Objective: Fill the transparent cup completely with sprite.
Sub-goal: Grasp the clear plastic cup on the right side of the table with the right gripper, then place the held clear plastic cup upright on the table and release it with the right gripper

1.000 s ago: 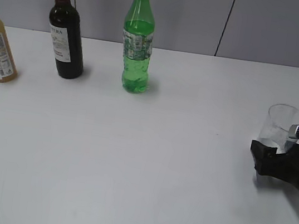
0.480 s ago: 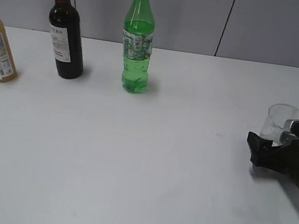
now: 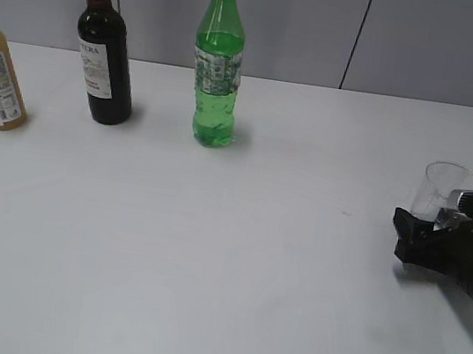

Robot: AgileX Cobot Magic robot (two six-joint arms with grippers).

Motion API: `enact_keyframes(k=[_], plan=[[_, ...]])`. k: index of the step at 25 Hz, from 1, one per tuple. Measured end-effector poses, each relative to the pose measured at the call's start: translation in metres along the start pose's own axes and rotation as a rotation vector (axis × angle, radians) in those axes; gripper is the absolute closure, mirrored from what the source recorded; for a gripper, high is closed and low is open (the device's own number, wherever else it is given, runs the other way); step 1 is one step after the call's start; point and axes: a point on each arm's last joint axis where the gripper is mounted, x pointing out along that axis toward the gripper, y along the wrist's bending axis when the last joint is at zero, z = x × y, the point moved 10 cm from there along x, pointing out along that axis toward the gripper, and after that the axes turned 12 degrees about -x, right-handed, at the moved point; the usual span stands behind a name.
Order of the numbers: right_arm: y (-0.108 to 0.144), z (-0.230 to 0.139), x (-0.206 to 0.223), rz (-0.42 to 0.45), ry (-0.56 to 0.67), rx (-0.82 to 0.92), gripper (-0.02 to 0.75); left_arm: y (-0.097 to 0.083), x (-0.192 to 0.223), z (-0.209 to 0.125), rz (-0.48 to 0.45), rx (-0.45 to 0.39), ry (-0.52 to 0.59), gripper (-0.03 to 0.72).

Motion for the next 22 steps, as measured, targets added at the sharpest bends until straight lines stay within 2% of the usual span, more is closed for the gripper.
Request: enact_keyframes(k=[6, 9, 18, 22], plan=[[-0.001, 0.004, -0.001, -0.001, 0.002, -0.004, 0.213, 0.0, 0.0, 0.0, 0.0, 0.0, 0.0, 0.511], [0.004, 0.007, -0.002, 0.028, 0.008, -0.019, 0.216, 0.0, 0.0, 0.0, 0.0, 0.0, 0.0, 0.511], [0.047, 0.038, -0.014, 0.267, -0.095, -0.139, 0.22, 0.0, 0.0, 0.0, 0.0, 0.0, 0.0, 0.512], [0.079, 0.042, -0.023, 0.45, -0.139, -0.225, 0.22, 0.0, 0.0, 0.0, 0.0, 0.0, 0.0, 0.51]])
